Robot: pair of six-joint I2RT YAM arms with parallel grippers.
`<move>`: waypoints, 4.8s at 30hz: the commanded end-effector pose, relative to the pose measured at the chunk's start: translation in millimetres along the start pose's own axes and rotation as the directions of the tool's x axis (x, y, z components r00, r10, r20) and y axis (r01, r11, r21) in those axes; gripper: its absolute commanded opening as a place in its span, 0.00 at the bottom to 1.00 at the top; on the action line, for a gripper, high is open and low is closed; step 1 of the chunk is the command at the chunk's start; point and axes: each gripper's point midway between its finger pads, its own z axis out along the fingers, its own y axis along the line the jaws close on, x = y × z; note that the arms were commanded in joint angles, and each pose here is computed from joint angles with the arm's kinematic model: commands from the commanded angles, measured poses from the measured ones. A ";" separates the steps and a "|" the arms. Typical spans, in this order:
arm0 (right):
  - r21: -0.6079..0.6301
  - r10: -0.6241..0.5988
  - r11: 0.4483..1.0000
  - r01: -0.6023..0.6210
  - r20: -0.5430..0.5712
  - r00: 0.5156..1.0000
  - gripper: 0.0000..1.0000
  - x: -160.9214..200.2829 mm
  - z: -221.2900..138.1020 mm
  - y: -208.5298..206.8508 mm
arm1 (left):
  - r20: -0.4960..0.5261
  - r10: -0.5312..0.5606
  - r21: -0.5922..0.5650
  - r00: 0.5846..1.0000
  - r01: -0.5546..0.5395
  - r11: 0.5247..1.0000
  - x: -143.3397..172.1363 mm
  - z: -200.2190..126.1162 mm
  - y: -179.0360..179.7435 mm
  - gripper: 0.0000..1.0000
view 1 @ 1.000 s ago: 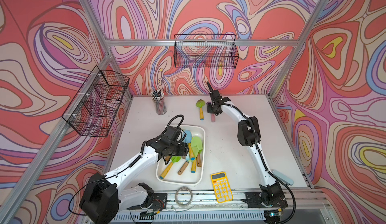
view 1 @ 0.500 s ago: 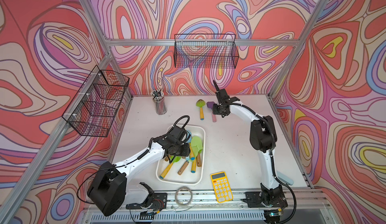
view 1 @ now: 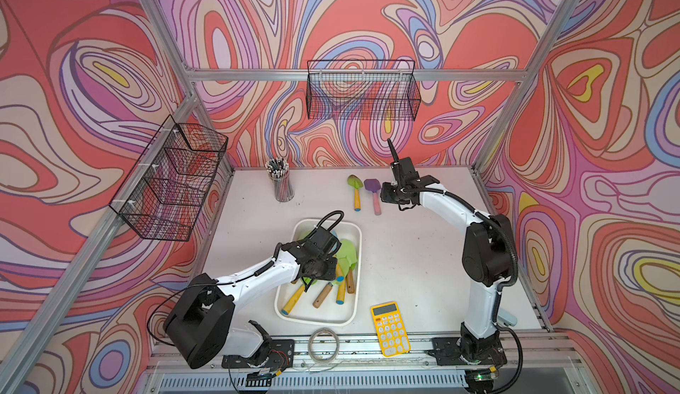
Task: Take the shovel out of the storage box
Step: Pick up the shovel from the storage box.
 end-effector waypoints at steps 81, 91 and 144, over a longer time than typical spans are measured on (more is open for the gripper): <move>-0.928 -0.011 0.367 0.063 0.063 0.998 0.50 49.3 -172.9 163.4 | 0.255 -0.271 0.790 0.928 -0.038 0.612 -88.2 -145.7 -87.6 0.00; -0.987 -0.002 0.152 0.058 0.059 0.998 0.51 54.2 -201.4 184.8 | 0.266 -0.346 0.882 0.900 -0.082 0.465 -100.1 -170.1 -100.0 0.00; -0.999 -0.028 -0.005 -0.042 -0.042 0.999 0.12 44.1 -192.6 215.0 | 0.318 -0.273 0.775 0.908 -0.084 0.626 -72.9 -150.0 -76.3 0.92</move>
